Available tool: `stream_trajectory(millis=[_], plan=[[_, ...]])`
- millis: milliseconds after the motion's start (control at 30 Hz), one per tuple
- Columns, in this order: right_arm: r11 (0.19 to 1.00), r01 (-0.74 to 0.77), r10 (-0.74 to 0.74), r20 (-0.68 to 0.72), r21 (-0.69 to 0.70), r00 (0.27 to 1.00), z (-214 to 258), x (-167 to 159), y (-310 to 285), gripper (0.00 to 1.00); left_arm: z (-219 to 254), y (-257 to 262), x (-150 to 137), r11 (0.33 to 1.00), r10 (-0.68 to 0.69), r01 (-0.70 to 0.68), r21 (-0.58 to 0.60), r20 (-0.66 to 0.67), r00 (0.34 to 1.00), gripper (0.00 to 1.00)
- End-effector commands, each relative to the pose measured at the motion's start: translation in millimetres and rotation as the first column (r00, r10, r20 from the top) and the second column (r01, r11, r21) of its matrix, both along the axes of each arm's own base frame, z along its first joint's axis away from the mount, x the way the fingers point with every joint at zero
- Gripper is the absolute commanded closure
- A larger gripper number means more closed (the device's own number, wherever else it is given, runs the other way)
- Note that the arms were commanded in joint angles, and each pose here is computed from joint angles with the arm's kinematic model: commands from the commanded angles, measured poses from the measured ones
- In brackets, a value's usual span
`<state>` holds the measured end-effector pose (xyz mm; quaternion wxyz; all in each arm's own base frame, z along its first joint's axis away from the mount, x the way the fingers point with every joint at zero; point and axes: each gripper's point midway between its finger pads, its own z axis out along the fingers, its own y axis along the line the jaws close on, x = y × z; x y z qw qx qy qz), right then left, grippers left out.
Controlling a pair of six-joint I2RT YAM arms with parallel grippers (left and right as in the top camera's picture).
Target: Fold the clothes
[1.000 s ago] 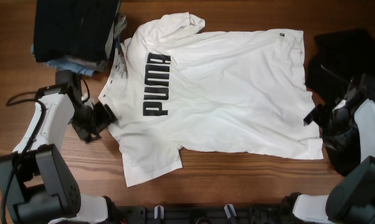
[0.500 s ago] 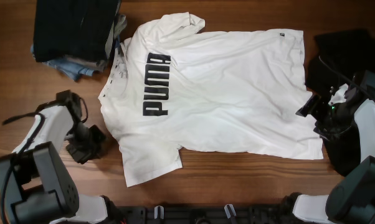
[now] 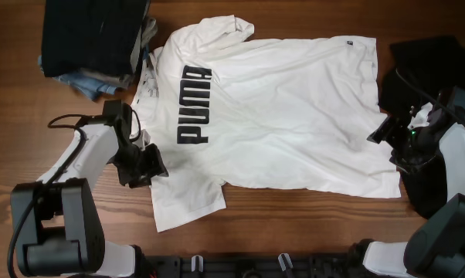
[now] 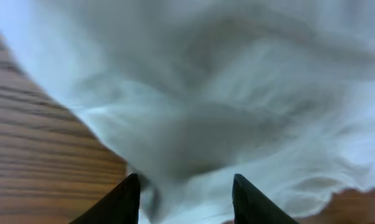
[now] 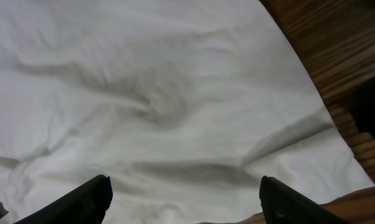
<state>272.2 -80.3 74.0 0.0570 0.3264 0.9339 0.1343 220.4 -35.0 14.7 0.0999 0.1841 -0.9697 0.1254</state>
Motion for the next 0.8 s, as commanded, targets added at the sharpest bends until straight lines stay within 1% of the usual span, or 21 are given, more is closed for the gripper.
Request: stream_trajectory(millis=[0,33,67,100,133,167,200,267,333,367,433,467,567,600,667,700,733,767], plan=[[1.000,-0.023,0.023,0.012,0.005,1.000,0.6,2.8,1.8,0.20,-9.8,17.5,-11.7,0.990,0.072,-0.067,0.125,-0.037,0.997,0.70],[1.000,-0.022,0.022,0.015,0.004,1.000,0.7,3.4,1.4,0.20,-8.4,11.5,-12.4,0.993,0.077,-0.073,0.090,-0.043,0.996,0.87],[1.000,-0.022,0.022,0.015,0.004,1.000,0.8,3.5,1.4,0.20,-4.9,2.1,-18.1,0.996,0.085,-0.082,0.038,-0.072,0.994,0.96],[1.000,-0.022,0.022,0.015,0.004,1.000,0.8,3.4,1.5,0.20,0.3,-2.4,-29.5,0.996,0.092,-0.091,0.014,-0.127,0.988,0.96],[1.000,-0.022,0.022,0.013,0.004,1.000,0.8,3.0,1.6,0.21,8.0,-0.7,-44.4,0.995,0.103,-0.101,0.018,-0.199,0.974,0.96],[1.000,-0.023,0.023,0.012,0.004,1.000,0.7,2.8,1.5,0.21,14.5,-1.2,-48.6,0.992,0.124,-0.127,0.000,-0.232,0.965,0.96],[1.000,-0.021,0.021,0.000,-0.002,1.000,0.0,0.4,0.8,0.21,28.4,3.4,-44.9,0.982,0.175,-0.186,-0.023,-0.242,0.954,0.96],[1.000,-0.005,0.004,-0.036,-0.027,0.999,-2.1,-6.2,-3.5,0.24,41.6,14.9,-42.0,0.971,0.228,-0.239,-0.021,-0.234,0.945,0.96],[0.998,0.018,-0.023,-0.070,-0.063,0.997,-4.0,-11.9,-9.7,0.21,47.8,25.1,-38.9,0.960,0.272,-0.281,-0.015,-0.208,0.940,0.96],[0.997,0.018,-0.024,-0.066,-0.080,0.998,-4.3,-10.5,-13.0,0.18,49.5,31.4,-37.5,0.950,0.302,-0.311,-0.016,-0.193,0.933,0.96],[0.995,0.015,-0.018,-0.030,-0.096,0.999,-3.5,-2.1,-16.8,0.16,49.3,35.8,-40.3,0.948,0.311,-0.318,0.001,-0.201,0.929,0.96],[0.994,0.014,-0.014,0.002,-0.111,1.000,-2.5,5.3,-20.4,0.18,48.3,40.1,-42.2,0.949,0.312,-0.313,0.024,-0.202,0.928,0.96],[0.994,-0.003,0.014,0.097,-0.114,0.995,2.1,26.1,-22.3,0.18,48.0,48.2,-37.7,0.933,0.359,-0.357,0.047,-0.174,0.917,0.96],[0.994,-0.023,0.036,0.123,-0.107,0.992,2.6,30.6,-20.1,0.19,48.2,50.3,-36.8,0.931,0.366,-0.363,0.049,-0.165,0.916,0.96],[0.994,-0.036,0.050,0.132,-0.107,0.990,-0.9,31.4,-19.2,0.18,48.6,50.4,-37.5,0.930,0.367,-0.364,0.049,-0.168,0.915,0.96],[0.994,-0.038,0.051,0.128,-0.105,0.990,-2.8,30.0,-18.4,0.19,48.7,50.1,-37.8,0.930,0.366,-0.363,0.049,-0.170,0.915,0.86],[0.995,-0.054,0.065,0.125,-0.087,0.990,-4.9,27.8,-14.1,0.22,48.9,49.5,-37.7,0.930,0.367,-0.364,0.045,-0.170,0.915,0.65],[0.995,-0.076,0.083,0.118,-0.058,0.990,-7.2,23.7,-7.5,0.27,49.0,48.9,-37.4,0.930,0.367,-0.365,0.042,-0.170,0.914,0.55]])
